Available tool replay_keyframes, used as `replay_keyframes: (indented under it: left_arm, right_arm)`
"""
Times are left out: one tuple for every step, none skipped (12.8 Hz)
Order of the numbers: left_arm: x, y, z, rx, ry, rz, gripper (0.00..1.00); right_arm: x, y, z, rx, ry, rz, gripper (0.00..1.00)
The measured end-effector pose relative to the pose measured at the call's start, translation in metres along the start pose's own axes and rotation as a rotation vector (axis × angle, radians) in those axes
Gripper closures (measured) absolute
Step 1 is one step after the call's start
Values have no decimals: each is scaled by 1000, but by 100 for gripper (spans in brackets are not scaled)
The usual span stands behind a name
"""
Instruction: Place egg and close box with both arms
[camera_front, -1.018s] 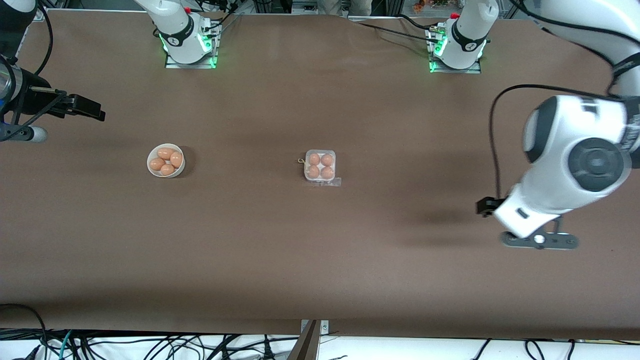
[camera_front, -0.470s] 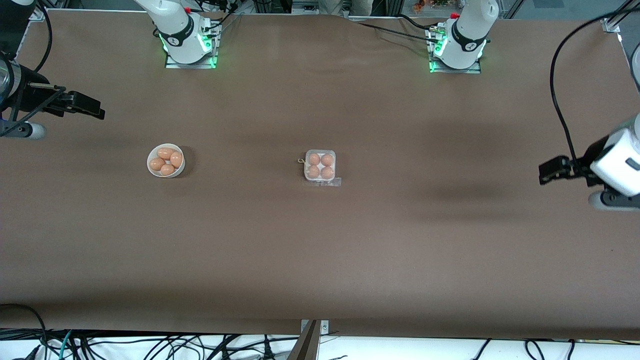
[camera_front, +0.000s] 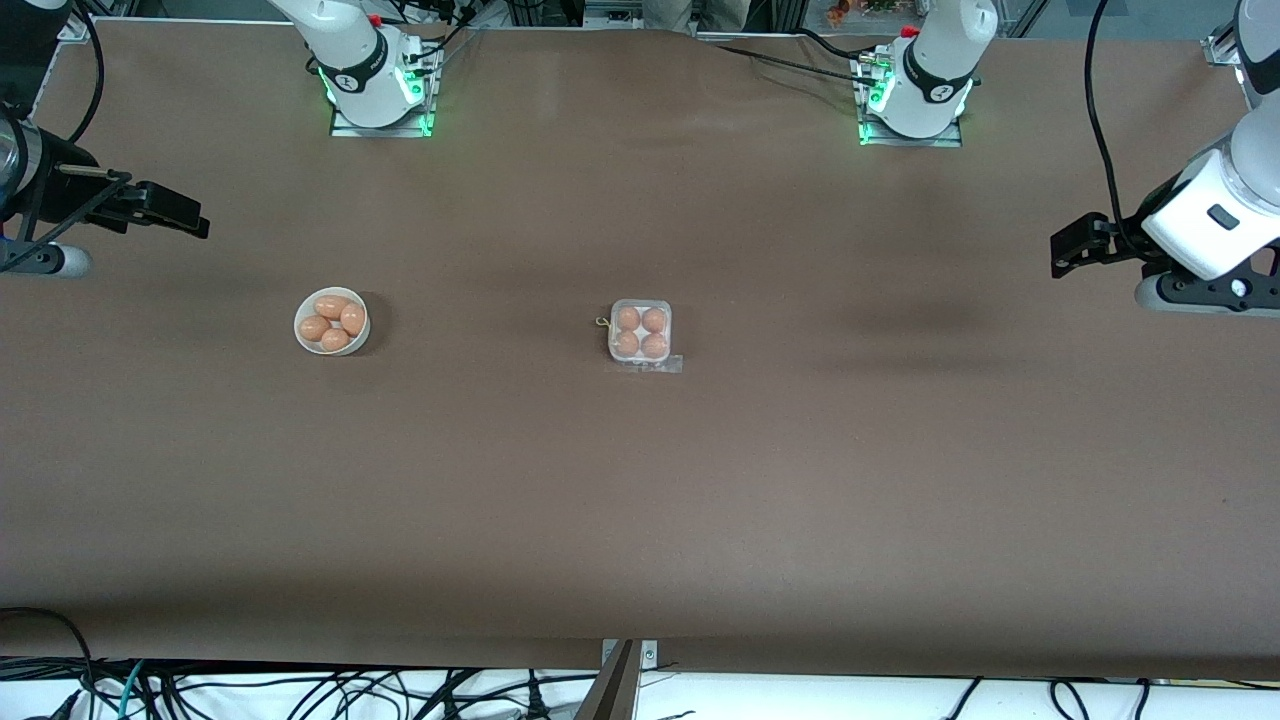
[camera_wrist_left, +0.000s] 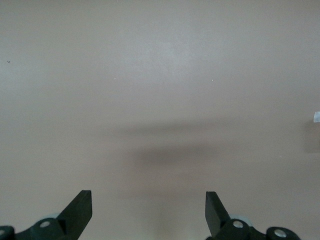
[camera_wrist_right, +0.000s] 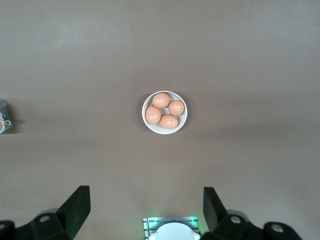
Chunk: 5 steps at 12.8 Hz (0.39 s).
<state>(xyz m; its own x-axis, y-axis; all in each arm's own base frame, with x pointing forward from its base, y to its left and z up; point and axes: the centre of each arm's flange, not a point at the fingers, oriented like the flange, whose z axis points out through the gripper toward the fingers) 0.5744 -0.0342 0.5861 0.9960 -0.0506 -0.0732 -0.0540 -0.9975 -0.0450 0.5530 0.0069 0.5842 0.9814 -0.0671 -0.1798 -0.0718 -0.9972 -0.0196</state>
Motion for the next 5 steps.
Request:
replay_keyframes:
  left_arm:
    - [1, -3, 3, 0, 21, -5, 0]
    - [3, -6, 4, -1, 36, -10, 0]
    - [3, -8, 4, -1, 43, -13, 0]
    - [3, -9, 4, -1, 45, -15, 0]
    - [2, -11, 3, -1, 46, -19, 0]
  right_arm:
    - [0, 0, 0, 0, 0, 0, 0]
    - [0, 0, 0, 0, 0, 0, 0]
    - [0, 0, 0, 0, 0, 0, 0]
    - [0, 0, 0, 0, 0, 0, 0]
    - [0, 0, 0, 0, 0, 0, 0]
